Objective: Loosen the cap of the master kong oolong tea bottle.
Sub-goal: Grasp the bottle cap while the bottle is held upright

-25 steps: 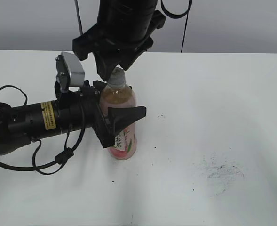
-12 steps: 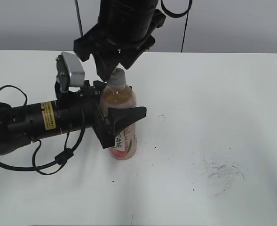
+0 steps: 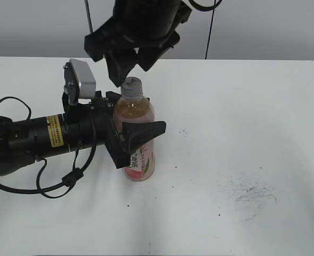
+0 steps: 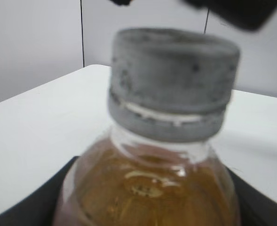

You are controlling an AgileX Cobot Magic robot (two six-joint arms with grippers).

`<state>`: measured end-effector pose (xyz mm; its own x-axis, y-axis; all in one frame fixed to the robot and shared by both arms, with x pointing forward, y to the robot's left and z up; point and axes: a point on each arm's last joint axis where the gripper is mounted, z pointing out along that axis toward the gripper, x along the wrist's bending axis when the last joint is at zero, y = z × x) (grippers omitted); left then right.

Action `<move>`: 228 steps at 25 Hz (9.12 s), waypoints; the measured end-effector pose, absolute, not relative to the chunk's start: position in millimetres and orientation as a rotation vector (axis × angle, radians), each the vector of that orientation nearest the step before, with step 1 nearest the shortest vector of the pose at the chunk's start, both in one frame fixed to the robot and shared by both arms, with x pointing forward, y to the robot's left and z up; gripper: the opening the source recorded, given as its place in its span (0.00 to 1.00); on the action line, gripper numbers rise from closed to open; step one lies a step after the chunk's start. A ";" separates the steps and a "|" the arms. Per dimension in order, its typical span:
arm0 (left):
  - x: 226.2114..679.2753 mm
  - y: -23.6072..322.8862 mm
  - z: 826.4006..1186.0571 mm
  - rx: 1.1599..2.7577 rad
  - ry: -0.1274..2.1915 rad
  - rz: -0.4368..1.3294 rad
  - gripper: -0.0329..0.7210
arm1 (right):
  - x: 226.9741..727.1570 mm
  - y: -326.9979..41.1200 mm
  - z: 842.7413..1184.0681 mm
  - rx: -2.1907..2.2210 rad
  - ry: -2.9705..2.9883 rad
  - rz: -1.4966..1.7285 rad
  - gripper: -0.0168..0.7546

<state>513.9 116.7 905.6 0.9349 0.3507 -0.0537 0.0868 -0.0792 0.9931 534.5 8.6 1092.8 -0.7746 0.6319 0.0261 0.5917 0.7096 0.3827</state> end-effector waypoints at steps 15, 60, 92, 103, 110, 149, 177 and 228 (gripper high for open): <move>513.9 116.7 905.7 1.645 0.339 0.225 0.63 | 532.2 7.3 1078.8 1.023 2.840 0.516 0.47; 513.7 116.6 905.6 1.647 0.332 0.228 0.63 | 530.5 8.7 1079.9 -1.757 2.186 0.187 0.37; 513.6 116.6 905.7 1.647 0.332 0.226 0.63 | 531.8 7.0 1080.1 1.231 2.778 0.532 0.54; 513.6 116.6 905.7 1.647 0.332 0.226 0.63 | 531.4 7.7 1079.8 0.815 2.887 0.514 0.37; 513.5 116.6 905.7 1.647 0.331 0.226 0.63 | 530.9 8.0 1080.3 0.072 2.931 0.458 0.37; 513.3 116.7 905.6 1.648 0.328 0.223 0.63 | 526.8 11.7 1081.7 -0.531 2.865 0.497 0.78; 513.4 116.7 905.6 1.648 0.329 0.224 0.63 | 529.3 8.8 1080.5 1.281 2.786 0.548 0.38; 512.3 116.6 906.0 1.645 0.316 0.217 0.63 | 526.7 10.4 1086.2 -2.435 1.315 0.053 0.37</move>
